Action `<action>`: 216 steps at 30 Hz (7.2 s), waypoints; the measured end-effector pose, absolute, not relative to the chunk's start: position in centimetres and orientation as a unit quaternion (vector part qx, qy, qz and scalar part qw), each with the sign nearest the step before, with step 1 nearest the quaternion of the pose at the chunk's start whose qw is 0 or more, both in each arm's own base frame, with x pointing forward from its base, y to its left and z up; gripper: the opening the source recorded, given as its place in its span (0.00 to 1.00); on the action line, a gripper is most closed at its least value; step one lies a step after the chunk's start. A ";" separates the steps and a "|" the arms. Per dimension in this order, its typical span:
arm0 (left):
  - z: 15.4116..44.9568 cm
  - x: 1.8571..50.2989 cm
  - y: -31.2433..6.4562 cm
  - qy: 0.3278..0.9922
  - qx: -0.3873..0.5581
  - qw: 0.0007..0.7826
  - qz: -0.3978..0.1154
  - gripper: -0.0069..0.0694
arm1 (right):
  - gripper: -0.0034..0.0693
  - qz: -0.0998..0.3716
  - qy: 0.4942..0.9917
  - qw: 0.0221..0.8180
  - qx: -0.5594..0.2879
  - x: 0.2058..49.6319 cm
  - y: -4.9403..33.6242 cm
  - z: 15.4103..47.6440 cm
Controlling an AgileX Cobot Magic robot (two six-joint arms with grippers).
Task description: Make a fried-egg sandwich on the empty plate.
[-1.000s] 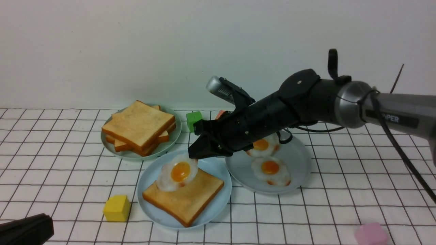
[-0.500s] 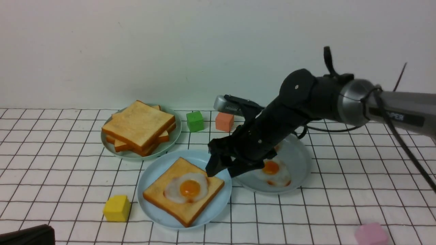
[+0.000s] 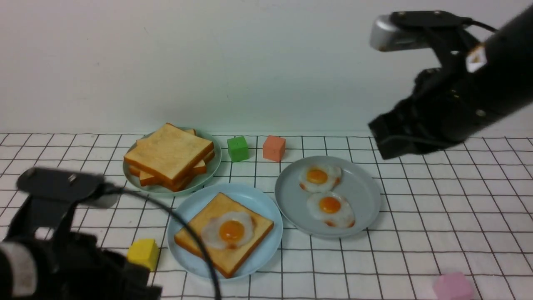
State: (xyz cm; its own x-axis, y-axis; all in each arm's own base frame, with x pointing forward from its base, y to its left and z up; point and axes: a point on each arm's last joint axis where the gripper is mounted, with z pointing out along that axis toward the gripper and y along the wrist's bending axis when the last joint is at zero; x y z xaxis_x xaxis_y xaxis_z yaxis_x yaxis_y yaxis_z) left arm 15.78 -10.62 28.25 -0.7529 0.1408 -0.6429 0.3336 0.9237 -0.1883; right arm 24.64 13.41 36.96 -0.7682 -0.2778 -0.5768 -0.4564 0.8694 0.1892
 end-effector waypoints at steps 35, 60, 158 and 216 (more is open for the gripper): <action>19.0 43.8 -12.5 0.913 0.233 0.334 0.027 0.71 | 0.09 0.187 0.896 0.358 -0.185 15.1 8.9 37.3; 23.9 42.1 -12.0 0.916 0.215 0.335 0.044 0.08 | 0.14 0.196 0.904 0.330 -0.188 14.6 9.0 37.0; 22.9 5.9 -4.8 0.737 0.194 0.591 -0.265 0.07 | 0.07 0.205 0.853 0.477 -0.063 1.4 1.1 34.0; 20.8 5.4 -0.8 0.716 -0.020 0.687 -0.118 0.07 | 0.05 0.027 0.807 0.589 0.027 5.2 0.0 17.3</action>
